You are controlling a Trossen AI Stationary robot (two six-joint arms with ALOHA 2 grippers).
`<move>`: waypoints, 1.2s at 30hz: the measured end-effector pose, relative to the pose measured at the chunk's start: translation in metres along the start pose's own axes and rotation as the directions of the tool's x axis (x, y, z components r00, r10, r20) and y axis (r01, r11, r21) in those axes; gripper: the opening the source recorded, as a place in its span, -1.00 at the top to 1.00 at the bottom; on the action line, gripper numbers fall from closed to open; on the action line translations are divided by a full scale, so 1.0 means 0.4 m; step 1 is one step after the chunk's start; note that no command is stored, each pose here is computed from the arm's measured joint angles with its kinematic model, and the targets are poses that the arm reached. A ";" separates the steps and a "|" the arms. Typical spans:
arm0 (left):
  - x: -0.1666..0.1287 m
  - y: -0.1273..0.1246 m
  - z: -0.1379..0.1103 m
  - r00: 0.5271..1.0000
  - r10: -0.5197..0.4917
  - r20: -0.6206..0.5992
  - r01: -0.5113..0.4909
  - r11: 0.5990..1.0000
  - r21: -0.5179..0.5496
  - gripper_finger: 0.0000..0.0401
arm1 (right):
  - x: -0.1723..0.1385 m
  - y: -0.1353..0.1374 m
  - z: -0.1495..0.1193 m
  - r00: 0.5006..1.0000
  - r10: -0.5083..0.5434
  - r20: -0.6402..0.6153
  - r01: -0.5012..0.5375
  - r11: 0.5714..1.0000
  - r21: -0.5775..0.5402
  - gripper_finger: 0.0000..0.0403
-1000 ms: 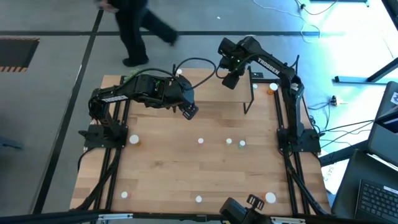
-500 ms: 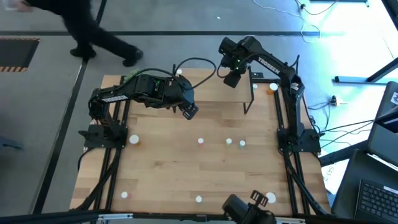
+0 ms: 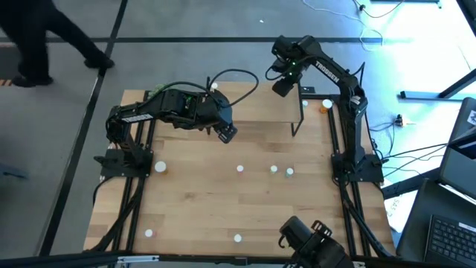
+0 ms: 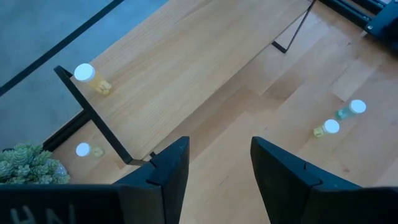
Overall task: Pick and place medicine bottles onto shelf by color
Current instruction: Put the top right pink pill bottle on the shelf
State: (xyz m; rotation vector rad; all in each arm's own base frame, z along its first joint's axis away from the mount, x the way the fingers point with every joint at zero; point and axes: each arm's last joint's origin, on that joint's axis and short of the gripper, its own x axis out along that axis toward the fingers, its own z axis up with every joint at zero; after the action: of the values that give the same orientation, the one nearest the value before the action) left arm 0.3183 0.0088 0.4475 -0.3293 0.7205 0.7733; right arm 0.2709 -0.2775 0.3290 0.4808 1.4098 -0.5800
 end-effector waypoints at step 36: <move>0.001 0.000 0.000 1.000 0.001 0.000 -0.001 1.000 0.031 0.17 | -0.020 0.005 -0.065 1.000 -0.021 0.004 0.021 0.999 -0.025 0.41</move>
State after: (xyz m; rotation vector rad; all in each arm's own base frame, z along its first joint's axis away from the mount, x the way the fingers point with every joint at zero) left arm 0.3184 0.0090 0.4474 -0.3008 0.7323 0.7620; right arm 0.2515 -0.2588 0.3343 0.4453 1.4188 -0.5786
